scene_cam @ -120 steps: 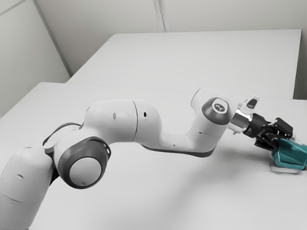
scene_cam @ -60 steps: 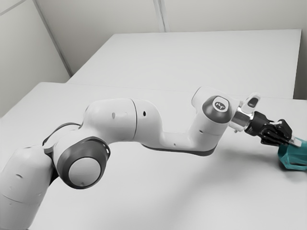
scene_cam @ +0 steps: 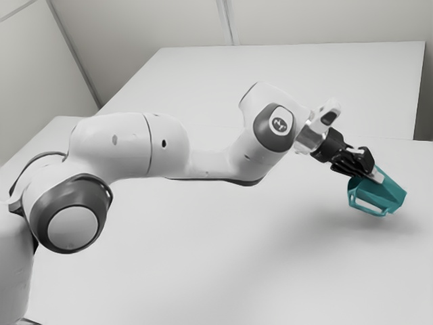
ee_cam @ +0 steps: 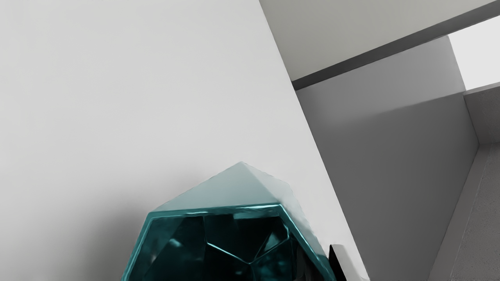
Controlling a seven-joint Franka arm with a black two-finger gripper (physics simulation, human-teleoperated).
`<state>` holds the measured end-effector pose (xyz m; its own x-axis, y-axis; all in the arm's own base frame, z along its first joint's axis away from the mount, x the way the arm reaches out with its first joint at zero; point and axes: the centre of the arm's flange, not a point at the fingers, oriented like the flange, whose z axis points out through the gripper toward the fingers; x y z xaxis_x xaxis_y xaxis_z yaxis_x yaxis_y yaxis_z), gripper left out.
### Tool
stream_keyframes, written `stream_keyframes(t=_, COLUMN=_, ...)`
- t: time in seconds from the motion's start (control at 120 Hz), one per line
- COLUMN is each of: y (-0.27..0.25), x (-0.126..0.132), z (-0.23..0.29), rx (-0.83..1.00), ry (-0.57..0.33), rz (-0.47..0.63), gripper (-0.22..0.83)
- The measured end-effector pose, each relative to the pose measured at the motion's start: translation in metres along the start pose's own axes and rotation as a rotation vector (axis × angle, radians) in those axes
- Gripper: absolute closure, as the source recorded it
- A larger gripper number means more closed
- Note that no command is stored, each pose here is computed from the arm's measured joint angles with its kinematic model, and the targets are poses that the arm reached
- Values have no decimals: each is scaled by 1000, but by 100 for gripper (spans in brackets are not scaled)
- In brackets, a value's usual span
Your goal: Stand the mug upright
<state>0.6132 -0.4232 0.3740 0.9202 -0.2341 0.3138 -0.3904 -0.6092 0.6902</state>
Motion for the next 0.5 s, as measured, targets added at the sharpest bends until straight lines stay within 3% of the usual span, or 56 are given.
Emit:
stream_keyframes(t=0.3, y=-5, x=-8, z=-113, rx=487, ry=-145, rz=214, gripper=78)
stream_keyframes(t=0.5, y=-27, x=-25, z=-181, rx=717, ry=-201, rz=162, gripper=78)
